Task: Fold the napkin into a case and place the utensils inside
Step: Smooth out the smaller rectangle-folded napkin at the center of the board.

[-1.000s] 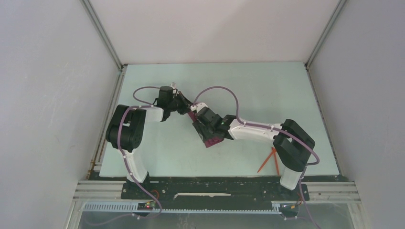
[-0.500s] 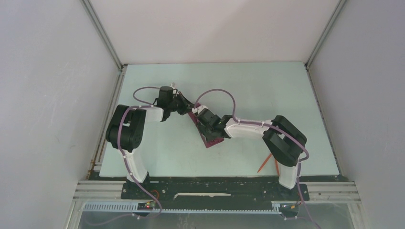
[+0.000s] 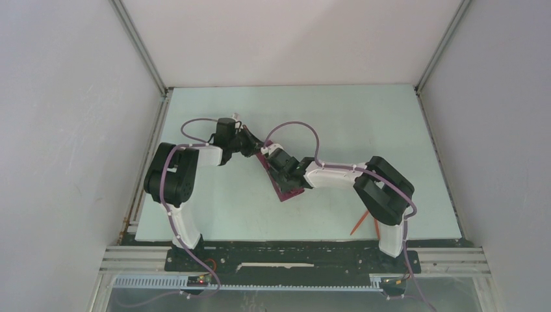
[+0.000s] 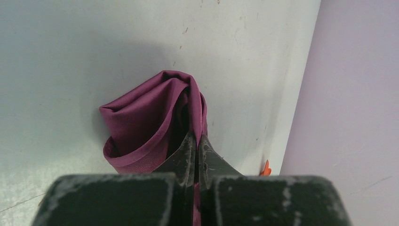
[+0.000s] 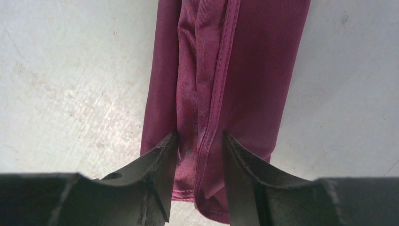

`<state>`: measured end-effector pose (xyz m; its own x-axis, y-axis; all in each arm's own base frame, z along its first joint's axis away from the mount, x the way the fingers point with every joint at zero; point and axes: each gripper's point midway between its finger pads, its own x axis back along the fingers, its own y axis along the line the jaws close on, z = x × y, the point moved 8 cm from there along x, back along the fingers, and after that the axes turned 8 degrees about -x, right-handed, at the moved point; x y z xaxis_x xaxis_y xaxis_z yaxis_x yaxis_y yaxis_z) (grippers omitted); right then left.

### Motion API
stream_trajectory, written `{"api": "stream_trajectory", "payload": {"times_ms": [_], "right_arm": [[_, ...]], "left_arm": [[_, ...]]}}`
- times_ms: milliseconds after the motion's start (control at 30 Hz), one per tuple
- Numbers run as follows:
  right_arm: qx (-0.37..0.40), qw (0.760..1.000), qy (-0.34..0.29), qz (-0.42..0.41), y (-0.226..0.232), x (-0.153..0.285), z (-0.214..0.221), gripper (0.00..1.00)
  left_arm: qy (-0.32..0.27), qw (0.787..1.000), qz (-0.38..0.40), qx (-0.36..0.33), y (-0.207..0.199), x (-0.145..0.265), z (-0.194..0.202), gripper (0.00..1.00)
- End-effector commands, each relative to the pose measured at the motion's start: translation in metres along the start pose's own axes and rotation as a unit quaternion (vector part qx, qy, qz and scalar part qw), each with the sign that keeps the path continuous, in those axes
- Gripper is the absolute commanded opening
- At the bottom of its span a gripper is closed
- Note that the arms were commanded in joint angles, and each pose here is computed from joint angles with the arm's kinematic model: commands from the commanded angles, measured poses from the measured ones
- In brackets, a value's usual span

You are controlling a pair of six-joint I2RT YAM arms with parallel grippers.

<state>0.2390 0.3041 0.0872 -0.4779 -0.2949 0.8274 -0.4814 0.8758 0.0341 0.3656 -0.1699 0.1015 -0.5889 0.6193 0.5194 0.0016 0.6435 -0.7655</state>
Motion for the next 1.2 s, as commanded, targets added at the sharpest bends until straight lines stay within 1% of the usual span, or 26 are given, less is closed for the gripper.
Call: {"api": "stream_trajectory", "payload": {"times_ms": [0, 33, 100, 200, 267, 367, 433, 567, 600, 667, 700, 733, 767, 833, 867, 933, 967, 1033, 1167], "right_arm": [[0.004, 1.0, 0.0, 0.014, -0.002, -0.011, 0.003, 0.46], [0.006, 1.0, -0.001, 0.015, -0.002, -0.011, 0.003, 0.42], [0.006, 1.0, -0.005, 0.015, -0.002, -0.007, 0.0, 0.27], [0.003, 1.0, -0.016, 0.011, -0.002, 0.003, -0.006, 0.07], [-0.001, 1.0, -0.021, 0.007, -0.003, 0.009, -0.01, 0.01], [-0.011, 1.0, -0.026, -0.003, -0.005, 0.018, -0.015, 0.0], [-0.02, 0.999, -0.027, -0.013, -0.007, 0.023, -0.018, 0.0], [-0.04, 0.998, -0.024, -0.034, -0.009, 0.028, -0.022, 0.0], [-0.046, 0.998, -0.023, -0.042, -0.009, 0.029, -0.023, 0.0], [-0.054, 0.997, -0.02, -0.053, -0.009, 0.03, -0.024, 0.0], [-0.057, 0.997, -0.019, -0.055, -0.009, 0.03, -0.023, 0.0], [-0.06, 0.996, -0.016, -0.058, -0.009, 0.03, -0.023, 0.0], [-0.064, 0.996, -0.015, -0.063, -0.009, 0.031, -0.023, 0.0], [-0.071, 0.995, -0.012, -0.074, -0.007, 0.033, -0.024, 0.0], [-0.073, 0.994, -0.011, -0.077, -0.006, 0.033, -0.024, 0.0], [-0.077, 0.993, -0.011, -0.086, -0.004, 0.036, -0.024, 0.0], [-0.078, 0.993, -0.012, -0.089, -0.003, 0.037, -0.025, 0.0], [-0.085, 0.992, -0.008, -0.089, -0.003, 0.039, -0.025, 0.0], [-0.104, 0.991, 0.001, -0.087, -0.001, 0.039, -0.024, 0.0]], "left_arm": [[-0.019, 0.999, 0.011, -0.025, -0.012, 0.002, -0.015, 0.0], [-0.019, 0.999, 0.01, -0.025, -0.012, 0.002, -0.016, 0.01], [-0.019, 0.999, 0.009, -0.027, -0.013, 0.003, -0.016, 0.05], [-0.019, 0.999, 0.001, -0.03, -0.014, 0.007, -0.017, 0.22], [-0.024, 0.999, -0.002, -0.033, -0.017, 0.011, -0.018, 0.34], [-0.028, 0.999, -0.022, -0.036, -0.02, 0.024, -0.018, 0.47], [-0.043, 0.998, -0.041, -0.034, -0.02, 0.04, -0.018, 0.6], [-0.07, 0.993, -0.096, -0.017, -0.001, 0.074, -0.008, 0.72], [-0.069, 0.992, -0.104, -0.008, 0.006, 0.08, -0.001, 0.73], [-0.057, 0.992, -0.108, 0.009, 0.017, 0.087, 0.02, 0.74], [-0.057, 0.994, -0.096, 0.014, 0.017, 0.087, 0.025, 0.71], [-0.043, 0.995, -0.082, 0.021, 0.019, 0.086, 0.037, 0.67], [-0.017, 0.997, -0.072, 0.032, 0.023, 0.084, 0.053, 0.62], [0.022, 0.998, -0.044, 0.042, 0.019, 0.076, 0.076, 0.46], [0.041, 0.998, -0.028, 0.045, 0.014, 0.07, 0.089, 0.4], [0.073, 0.996, -0.006, 0.046, 0.003, 0.06, 0.113, 0.32], [0.076, 0.996, 0.002, 0.052, 0.0, 0.058, 0.118, 0.29], [0.085, 0.994, 0.013, 0.064, -0.002, 0.053, 0.13, 0.25], [0.097, 0.992, 0.017, 0.075, 0.0, 0.046, 0.138, 0.22]]}}
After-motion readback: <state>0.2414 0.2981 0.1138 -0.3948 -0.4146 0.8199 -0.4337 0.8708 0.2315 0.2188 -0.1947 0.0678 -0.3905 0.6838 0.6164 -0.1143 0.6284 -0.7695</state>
